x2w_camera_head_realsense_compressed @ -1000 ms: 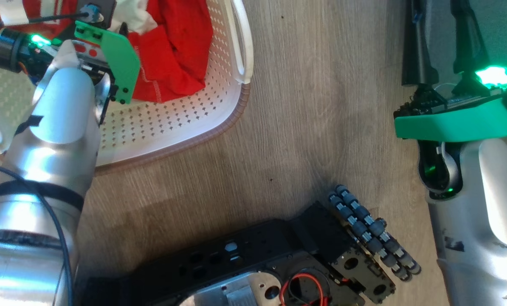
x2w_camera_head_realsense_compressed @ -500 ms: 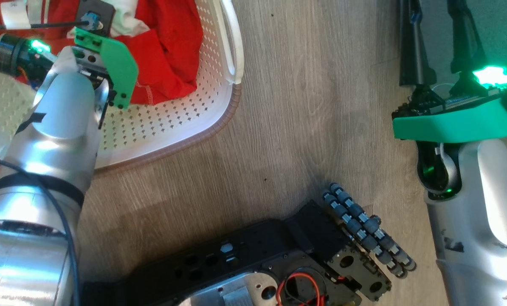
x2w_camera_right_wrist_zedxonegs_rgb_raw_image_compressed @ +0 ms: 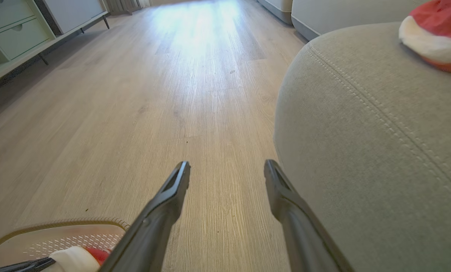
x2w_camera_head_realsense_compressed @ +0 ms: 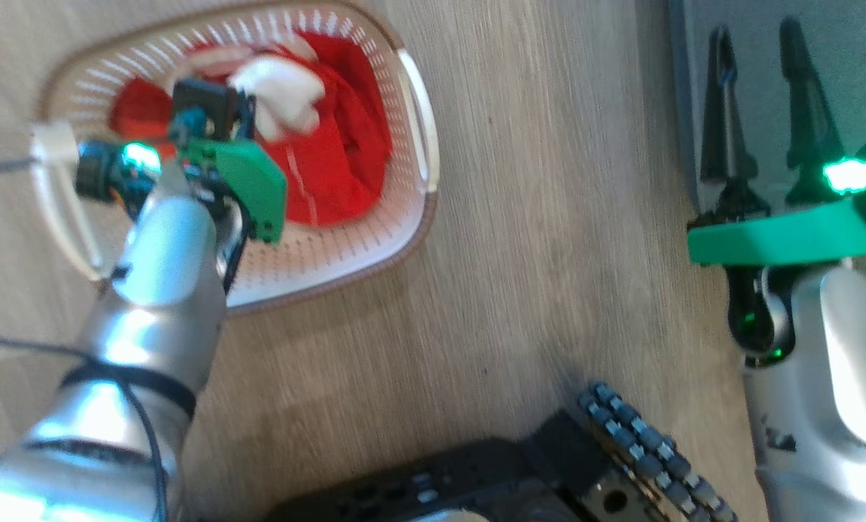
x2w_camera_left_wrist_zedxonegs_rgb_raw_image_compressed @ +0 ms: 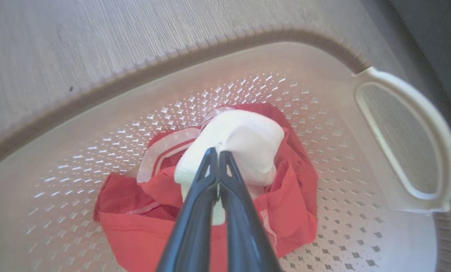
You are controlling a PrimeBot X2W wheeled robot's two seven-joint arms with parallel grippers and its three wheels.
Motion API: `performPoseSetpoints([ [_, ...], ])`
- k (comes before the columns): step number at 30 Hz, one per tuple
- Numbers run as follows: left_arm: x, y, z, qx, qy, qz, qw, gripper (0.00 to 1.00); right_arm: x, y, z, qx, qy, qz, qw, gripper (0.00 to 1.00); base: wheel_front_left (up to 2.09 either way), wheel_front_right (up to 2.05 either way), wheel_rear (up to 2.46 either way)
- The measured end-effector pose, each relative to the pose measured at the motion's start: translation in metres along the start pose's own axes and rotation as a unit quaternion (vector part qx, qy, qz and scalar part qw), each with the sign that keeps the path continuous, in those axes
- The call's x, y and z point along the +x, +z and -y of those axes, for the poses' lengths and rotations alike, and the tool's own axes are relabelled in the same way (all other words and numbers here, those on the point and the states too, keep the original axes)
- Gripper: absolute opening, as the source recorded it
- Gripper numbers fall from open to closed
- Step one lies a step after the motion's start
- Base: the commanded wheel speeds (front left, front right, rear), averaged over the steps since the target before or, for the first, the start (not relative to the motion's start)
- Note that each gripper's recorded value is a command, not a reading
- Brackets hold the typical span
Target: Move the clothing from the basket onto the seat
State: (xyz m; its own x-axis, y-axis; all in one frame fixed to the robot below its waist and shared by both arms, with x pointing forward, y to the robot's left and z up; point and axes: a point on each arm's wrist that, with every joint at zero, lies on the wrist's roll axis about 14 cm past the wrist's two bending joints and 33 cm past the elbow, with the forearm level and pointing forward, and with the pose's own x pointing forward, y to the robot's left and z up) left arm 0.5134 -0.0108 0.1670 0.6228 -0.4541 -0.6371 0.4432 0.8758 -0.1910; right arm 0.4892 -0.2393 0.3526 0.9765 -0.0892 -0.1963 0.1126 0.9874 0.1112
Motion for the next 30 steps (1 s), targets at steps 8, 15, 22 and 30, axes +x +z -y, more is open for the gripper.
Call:
performPoseSetpoints([
  [8, -0.083, 0.065, -0.007, -0.039, 0.046, 0.107, 0.992, 0.0, -0.04, 0.048, -0.006, 0.013, -0.001, 0.039, 0.999, 1.0, 0.0, 0.0, 0.0],
  [15, -0.171, 0.094, -0.022, -0.052, 0.104, 0.187, 0.976, 0.0, -0.079, 0.081, -0.013, 0.027, 0.006, 0.072, 0.997, 1.0, 0.0, 0.0, 0.0],
  [22, -0.252, 0.114, -0.029, -0.068, 0.148, 0.269, 0.949, 0.0, -0.116, 0.104, -0.018, 0.029, 0.014, 0.103, 0.994, 1.0, 0.0, 0.0, 0.0],
  [30, -0.32, 0.128, -0.028, -0.063, 0.179, 0.339, 0.922, 0.0, -0.145, 0.119, -0.027, 0.019, 0.031, 0.129, 0.991, 1.0, 0.0, 0.0, 0.0],
])
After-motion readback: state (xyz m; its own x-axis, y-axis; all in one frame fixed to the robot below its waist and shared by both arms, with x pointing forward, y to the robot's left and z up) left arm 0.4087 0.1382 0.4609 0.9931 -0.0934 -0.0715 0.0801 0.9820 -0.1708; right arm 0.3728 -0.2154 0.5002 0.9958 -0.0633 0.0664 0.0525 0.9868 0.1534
